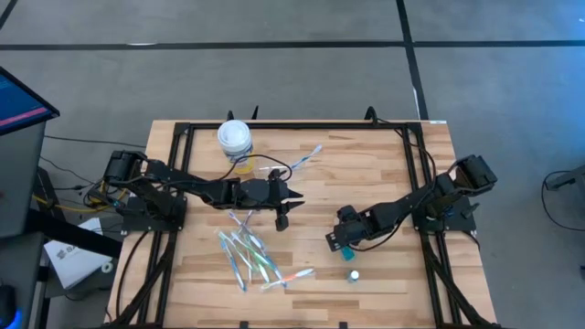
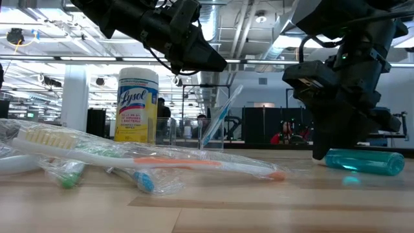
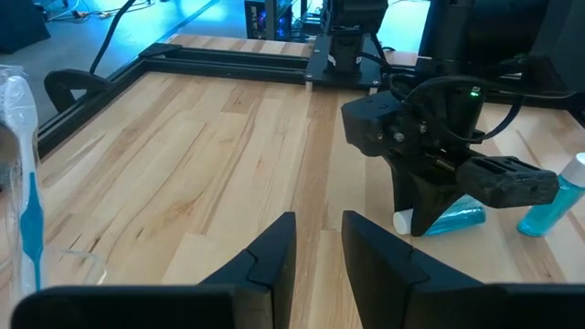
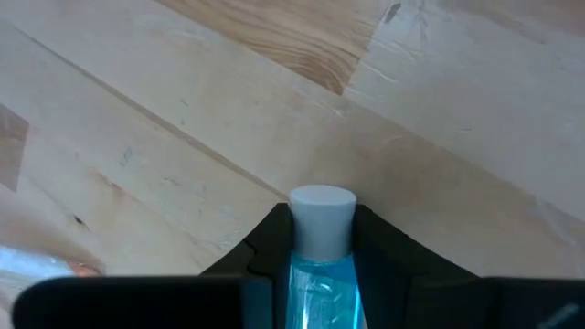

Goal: Pick & Place toothbrushing station
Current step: Put the blue mouthwash into the transparent organizer

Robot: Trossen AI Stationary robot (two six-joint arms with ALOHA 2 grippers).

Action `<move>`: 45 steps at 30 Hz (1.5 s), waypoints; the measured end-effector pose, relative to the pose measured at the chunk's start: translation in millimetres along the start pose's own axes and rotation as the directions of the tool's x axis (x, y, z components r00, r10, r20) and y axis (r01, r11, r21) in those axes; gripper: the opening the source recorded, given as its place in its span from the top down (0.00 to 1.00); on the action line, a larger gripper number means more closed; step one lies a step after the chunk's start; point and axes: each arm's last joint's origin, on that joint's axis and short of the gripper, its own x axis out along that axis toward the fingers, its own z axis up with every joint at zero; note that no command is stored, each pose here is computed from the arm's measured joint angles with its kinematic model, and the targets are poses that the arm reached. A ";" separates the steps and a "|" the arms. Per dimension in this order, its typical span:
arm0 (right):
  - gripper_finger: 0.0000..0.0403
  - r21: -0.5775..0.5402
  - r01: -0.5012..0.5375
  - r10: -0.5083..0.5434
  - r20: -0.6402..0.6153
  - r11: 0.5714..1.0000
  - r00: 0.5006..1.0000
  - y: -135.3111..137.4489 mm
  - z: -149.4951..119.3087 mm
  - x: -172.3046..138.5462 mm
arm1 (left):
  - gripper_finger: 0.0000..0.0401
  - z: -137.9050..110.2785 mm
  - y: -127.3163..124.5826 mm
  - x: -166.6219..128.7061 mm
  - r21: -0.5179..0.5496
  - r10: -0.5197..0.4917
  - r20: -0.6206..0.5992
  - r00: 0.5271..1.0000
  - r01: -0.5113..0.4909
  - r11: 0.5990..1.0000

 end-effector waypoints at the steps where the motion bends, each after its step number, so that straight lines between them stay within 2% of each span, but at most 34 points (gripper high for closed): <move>1: 0.80 -0.003 0.001 -0.001 0.013 1.000 1.000 0.0 0.0 -0.1 | 0.79 0.0 -0.1 0.0 0.000 0.000 0.000 1.000 0.000 1.000; 7: 0.80 -0.066 -0.047 0.055 0.136 0.997 0.989 4.9 2.4 -9.2 | 0.79 0.0 0.0 0.0 0.000 0.000 0.000 1.000 0.000 1.000; 12: 0.80 -0.132 -0.105 0.141 0.304 0.986 0.942 10.1 4.2 -35.6 | 0.79 0.2 -0.1 0.0 0.000 0.000 0.002 1.000 0.000 1.000; 15: 0.80 -0.192 -0.133 0.204 0.426 0.972 0.881 14.0 5.2 -54.3 | 0.79 0.7 -0.1 -0.1 -0.003 -0.001 0.006 1.000 0.001 1.000; 18: 0.80 -0.267 -0.141 0.269 0.539 0.953 0.798 19.3 8.0 -72.0 | 0.79 1.9 -0.3 0.0 -0.008 -0.002 0.019 1.000 0.002 1.000; 21: 0.80 -0.339 -0.133 0.323 0.603 0.931 0.729 24.5 14.2 -86.0 | 0.79 3.5 -0.8 -0.1 -0.012 -0.016 0.034 0.999 0.016 1.000; 25: 0.80 -0.410 -0.099 0.370 0.658 0.907 0.656 30.9 25.3 -96.6 | 0.79 7.5 -2.4 -0.4 -0.019 -0.061 0.073 0.995 0.063 0.998; 30: 0.80 -0.488 -0.028 0.407 0.693 0.873 0.595 37.0 37.4 -102.4 | 0.79 13.9 -3.9 -1.2 -0.026 -0.100 0.137 0.986 0.104 0.994; 38: 0.80 -0.567 0.054 0.462 0.719 0.822 0.519 43.7 45.6 -111.7 | 0.79 23.9 -4.5 -3.2 -0.042 -0.106 0.239 0.965 0.119 0.992; 45: 0.80 -0.588 0.065 0.499 0.735 0.806 0.460 42.9 53.4 -128.1 | 0.79 25.8 -3.9 -3.6 -0.058 -0.084 0.259 0.962 0.103 0.993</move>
